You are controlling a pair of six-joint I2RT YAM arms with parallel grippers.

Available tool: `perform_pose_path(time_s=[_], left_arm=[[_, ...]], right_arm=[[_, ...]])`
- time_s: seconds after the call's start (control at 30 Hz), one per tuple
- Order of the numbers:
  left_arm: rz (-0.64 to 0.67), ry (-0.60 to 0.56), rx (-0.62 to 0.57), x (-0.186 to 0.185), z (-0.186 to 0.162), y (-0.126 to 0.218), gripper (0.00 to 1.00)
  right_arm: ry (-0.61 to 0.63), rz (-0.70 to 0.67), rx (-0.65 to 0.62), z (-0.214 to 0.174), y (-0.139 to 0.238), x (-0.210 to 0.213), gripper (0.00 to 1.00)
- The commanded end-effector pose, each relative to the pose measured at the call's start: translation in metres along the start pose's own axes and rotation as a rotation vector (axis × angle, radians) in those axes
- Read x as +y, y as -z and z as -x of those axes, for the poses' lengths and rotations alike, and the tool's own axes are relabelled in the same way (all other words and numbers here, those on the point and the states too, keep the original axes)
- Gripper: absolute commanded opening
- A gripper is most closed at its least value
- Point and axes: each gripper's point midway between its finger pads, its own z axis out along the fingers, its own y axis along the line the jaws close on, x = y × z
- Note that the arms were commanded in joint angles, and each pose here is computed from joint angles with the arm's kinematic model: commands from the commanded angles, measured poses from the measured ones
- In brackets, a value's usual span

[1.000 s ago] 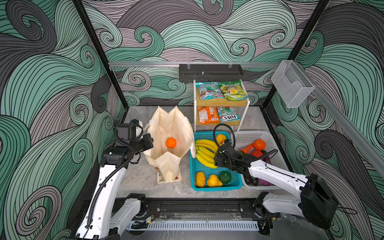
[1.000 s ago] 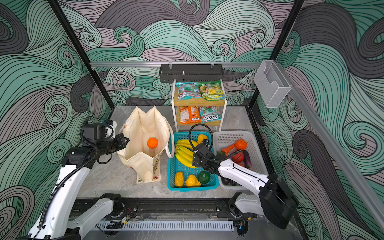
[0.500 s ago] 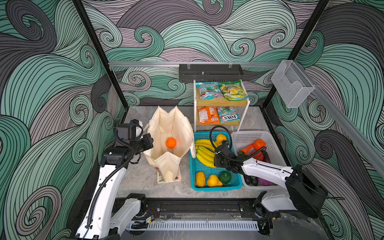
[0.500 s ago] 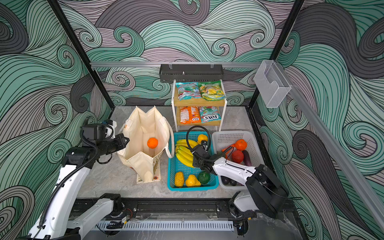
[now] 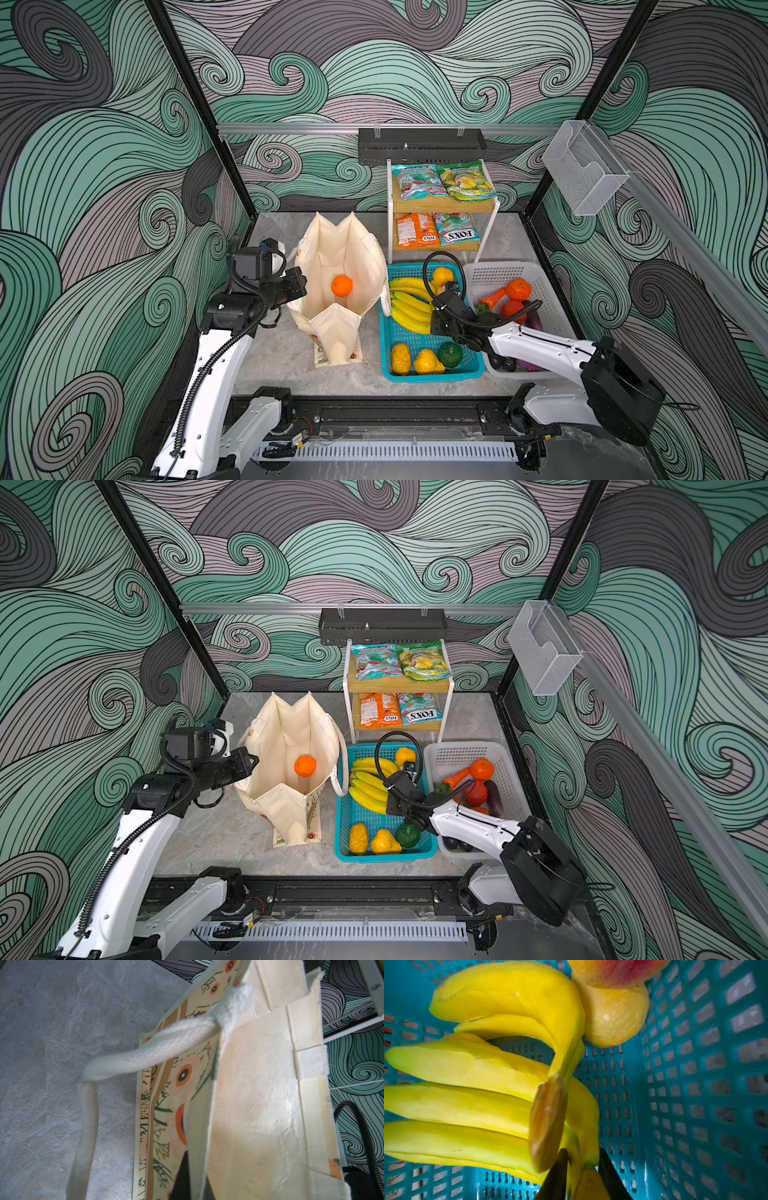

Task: Place the food into the grocery bag and tie it
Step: 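Close the right gripper on the stem of the banana bunch, then lift the banana bunch out of the teal basket with the right gripper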

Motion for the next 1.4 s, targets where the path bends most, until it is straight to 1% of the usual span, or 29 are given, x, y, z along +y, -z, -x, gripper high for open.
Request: perform_pose_path(time_s=[0.0, 0.07, 0.1, 0.2, 0.37, 0.5, 0.63, 0.7, 0.93, 1.0, 1.37], left_arm=[[-0.038, -0.03, -0.067, -0.012, 0.016, 0.011, 0.0], [-0.04, -0.03, -0.067, -0.012, 0.016, 0.012, 0.0], [-0.041, -0.03, -0.069, -0.012, 0.016, 0.012, 0.0], [-0.04, -0.03, -0.069, -0.012, 0.016, 0.013, 0.0], [-0.039, -0.03, -0.072, -0.012, 0.016, 0.015, 0.0], [-0.042, -0.03, -0.072, -0.013, 0.015, 0.015, 0.0], [-0.048, -0.024, -0.07, -0.013, 0.015, 0.014, 0.0], [-0.054, -0.021, -0.069, -0.014, 0.016, 0.014, 0.0], [-0.061, -0.021, -0.067, -0.017, 0.017, 0.015, 0.0], [-0.062, -0.021, -0.069, -0.017, 0.017, 0.015, 0.0], [-0.067, -0.018, -0.06, -0.017, 0.015, 0.012, 0.0]], right_arm=[[0.046, 0.0, 0.023, -0.008, 0.004, -0.003, 0.26], [0.069, 0.011, 0.035, -0.01, 0.006, -0.002, 0.22], [0.093, 0.025, 0.045, -0.012, 0.006, 0.0, 0.16], [0.123, 0.033, 0.068, -0.017, 0.005, 0.0, 0.1], [0.134, 0.071, 0.102, -0.023, 0.008, 0.006, 0.11], [0.117, 0.112, 0.094, -0.02, 0.018, 0.012, 0.11], [0.084, 0.151, 0.066, -0.014, 0.029, 0.016, 0.09], [0.08, 0.158, 0.053, -0.013, 0.033, 0.015, 0.05], [0.069, 0.159, 0.052, -0.015, 0.039, 0.012, 0.04], [0.072, 0.183, 0.044, -0.013, 0.042, 0.015, 0.0], [0.016, 0.263, 0.029, -0.01, 0.062, 0.023, 0.0]])
